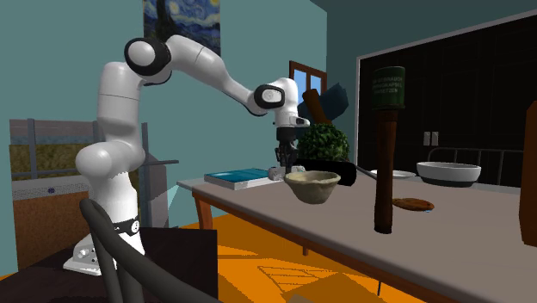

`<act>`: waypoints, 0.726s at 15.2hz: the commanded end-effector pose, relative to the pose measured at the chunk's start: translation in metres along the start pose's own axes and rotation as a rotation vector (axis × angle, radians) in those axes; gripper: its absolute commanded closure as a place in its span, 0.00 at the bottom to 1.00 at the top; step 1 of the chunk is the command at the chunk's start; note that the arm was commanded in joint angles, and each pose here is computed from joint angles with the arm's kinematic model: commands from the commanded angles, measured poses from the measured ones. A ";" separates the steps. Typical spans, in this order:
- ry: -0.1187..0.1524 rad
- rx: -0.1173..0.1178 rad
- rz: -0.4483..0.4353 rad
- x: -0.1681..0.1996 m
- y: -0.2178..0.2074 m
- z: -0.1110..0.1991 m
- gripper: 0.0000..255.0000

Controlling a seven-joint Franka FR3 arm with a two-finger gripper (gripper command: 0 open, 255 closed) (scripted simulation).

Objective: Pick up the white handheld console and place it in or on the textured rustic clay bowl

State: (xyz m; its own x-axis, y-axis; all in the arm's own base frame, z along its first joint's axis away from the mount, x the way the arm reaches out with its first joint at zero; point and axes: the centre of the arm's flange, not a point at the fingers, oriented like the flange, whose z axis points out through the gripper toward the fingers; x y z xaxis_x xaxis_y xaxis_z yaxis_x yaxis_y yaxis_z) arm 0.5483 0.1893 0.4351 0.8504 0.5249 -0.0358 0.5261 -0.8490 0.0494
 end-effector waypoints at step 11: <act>0.000 0.000 0.000 -0.002 0.003 -0.064 1.00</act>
State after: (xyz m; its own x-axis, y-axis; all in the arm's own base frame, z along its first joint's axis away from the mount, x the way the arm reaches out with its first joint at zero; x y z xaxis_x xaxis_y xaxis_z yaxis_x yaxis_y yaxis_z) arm 0.5486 0.1895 0.4934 0.8503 0.5250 -0.0359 0.5262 -0.8489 0.0494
